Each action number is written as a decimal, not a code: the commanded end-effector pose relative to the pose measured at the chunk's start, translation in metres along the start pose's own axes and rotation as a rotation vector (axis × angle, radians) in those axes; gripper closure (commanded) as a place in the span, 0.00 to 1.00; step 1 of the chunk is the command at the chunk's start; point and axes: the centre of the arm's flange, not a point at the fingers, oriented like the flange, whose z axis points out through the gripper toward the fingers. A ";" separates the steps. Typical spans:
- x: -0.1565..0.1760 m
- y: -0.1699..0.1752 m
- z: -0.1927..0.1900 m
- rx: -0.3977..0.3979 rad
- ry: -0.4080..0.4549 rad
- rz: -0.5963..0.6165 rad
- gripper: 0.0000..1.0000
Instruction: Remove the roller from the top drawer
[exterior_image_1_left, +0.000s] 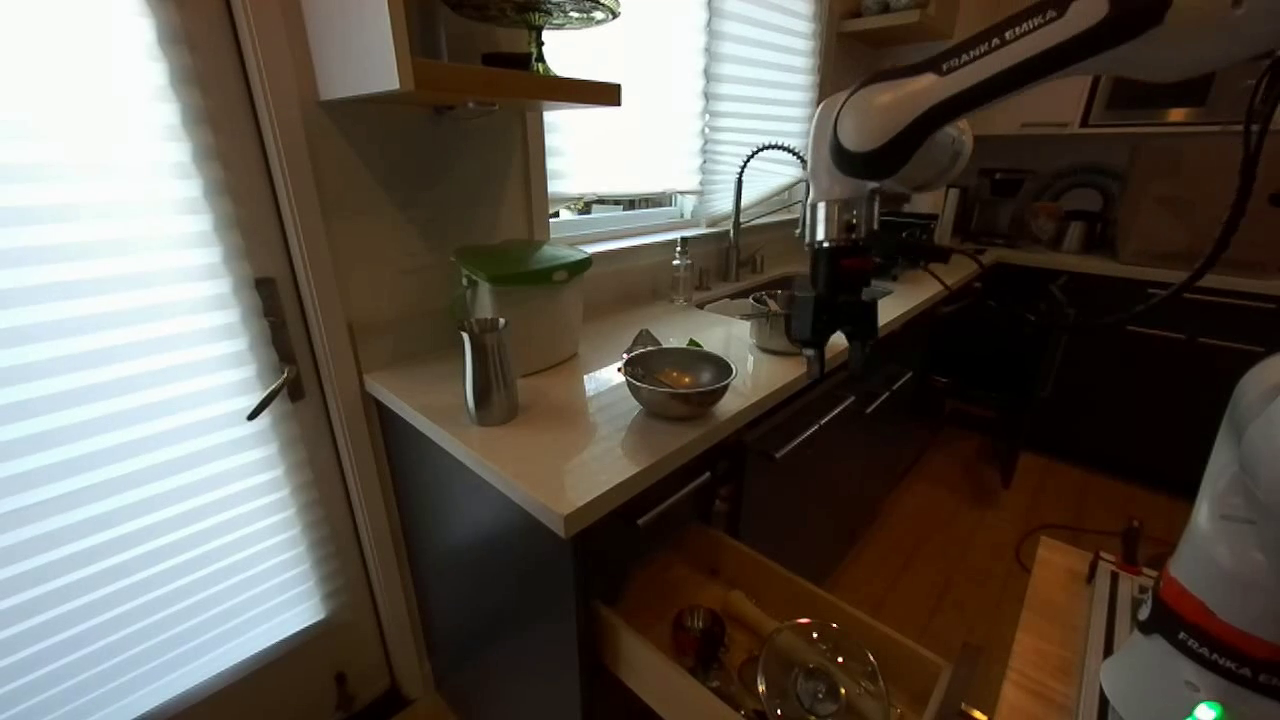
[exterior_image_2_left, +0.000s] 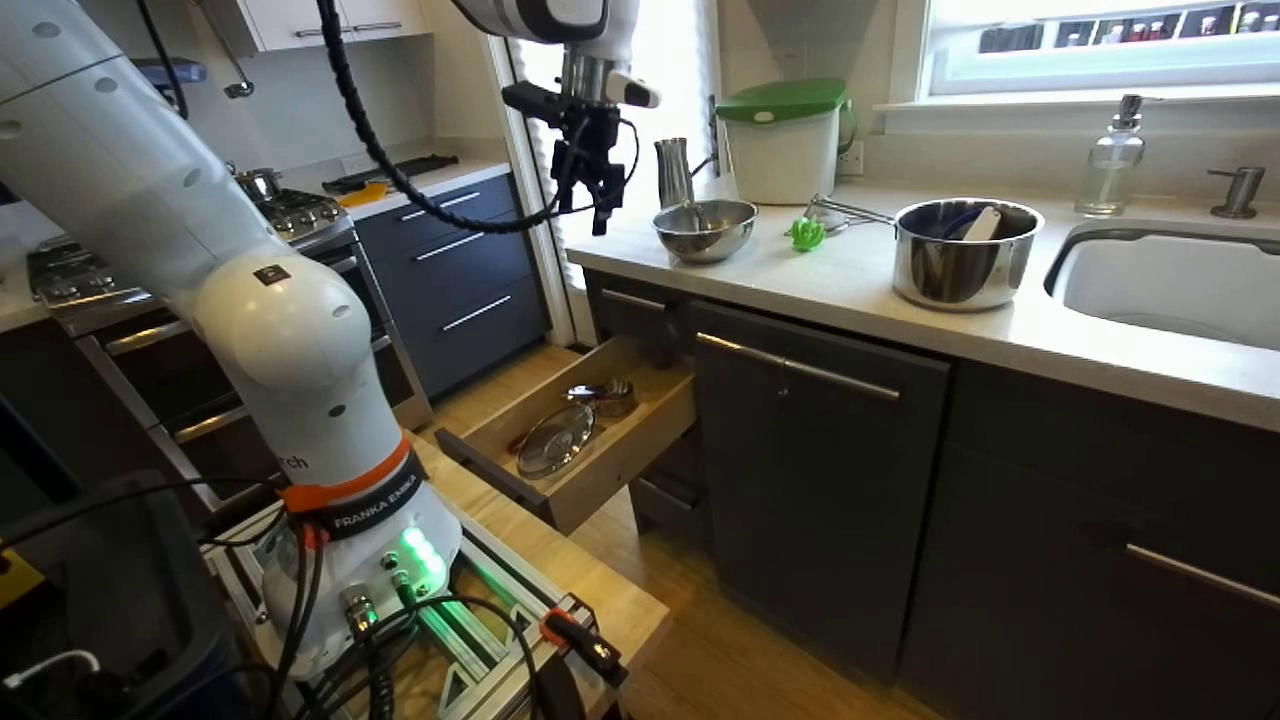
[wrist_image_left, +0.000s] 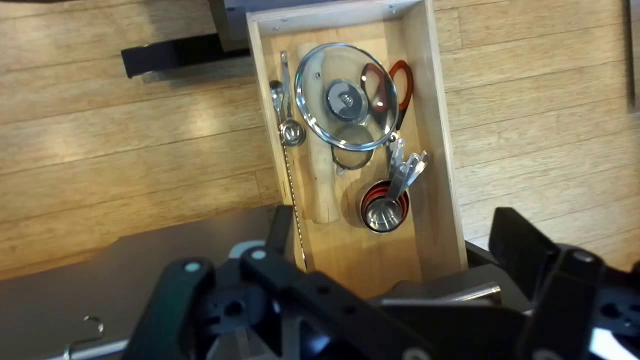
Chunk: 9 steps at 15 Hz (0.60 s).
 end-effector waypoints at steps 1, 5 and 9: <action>-0.010 0.014 0.061 0.093 0.014 0.136 0.00; -0.008 0.019 0.073 0.076 -0.022 0.127 0.00; -0.004 0.016 0.063 0.079 -0.002 0.122 0.00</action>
